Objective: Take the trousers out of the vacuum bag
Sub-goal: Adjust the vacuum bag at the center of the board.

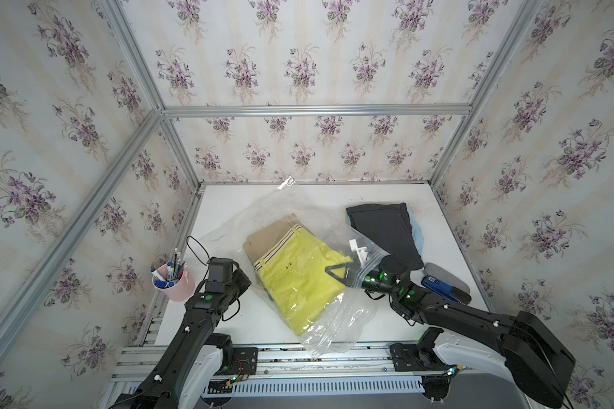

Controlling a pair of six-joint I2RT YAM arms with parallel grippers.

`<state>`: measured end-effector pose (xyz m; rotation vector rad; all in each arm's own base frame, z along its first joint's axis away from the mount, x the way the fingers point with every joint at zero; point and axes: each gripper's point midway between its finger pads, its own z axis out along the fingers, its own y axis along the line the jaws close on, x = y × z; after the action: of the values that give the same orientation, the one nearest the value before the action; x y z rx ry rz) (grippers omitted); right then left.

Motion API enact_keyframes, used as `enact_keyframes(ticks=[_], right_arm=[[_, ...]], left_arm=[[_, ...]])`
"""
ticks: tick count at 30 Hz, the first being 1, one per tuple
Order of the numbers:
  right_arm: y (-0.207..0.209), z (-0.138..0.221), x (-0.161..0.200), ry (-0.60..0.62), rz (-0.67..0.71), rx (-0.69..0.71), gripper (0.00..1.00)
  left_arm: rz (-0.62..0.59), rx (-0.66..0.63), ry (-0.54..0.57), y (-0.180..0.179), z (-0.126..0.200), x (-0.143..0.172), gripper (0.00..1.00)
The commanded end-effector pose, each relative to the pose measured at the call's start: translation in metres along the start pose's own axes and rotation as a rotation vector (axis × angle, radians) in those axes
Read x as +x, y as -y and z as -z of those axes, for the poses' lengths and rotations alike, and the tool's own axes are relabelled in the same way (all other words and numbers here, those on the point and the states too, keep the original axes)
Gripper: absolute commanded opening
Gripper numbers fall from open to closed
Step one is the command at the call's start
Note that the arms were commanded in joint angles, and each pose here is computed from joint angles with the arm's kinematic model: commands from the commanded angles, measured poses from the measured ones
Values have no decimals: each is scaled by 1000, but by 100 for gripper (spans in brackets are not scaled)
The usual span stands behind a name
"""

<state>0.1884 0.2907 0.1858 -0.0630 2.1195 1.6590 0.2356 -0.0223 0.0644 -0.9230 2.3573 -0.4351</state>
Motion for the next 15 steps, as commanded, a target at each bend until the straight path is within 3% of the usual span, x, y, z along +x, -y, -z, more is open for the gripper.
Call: enact_keyframes(ticks=[1,15], right_arm=[[22,14,10,-4,-6,108,0],[64,74,35,23,-28,352,0]], left_arm=[[-38,15,40,9,3,-13,0],[-85,-7,31,12,4,-20,0]])
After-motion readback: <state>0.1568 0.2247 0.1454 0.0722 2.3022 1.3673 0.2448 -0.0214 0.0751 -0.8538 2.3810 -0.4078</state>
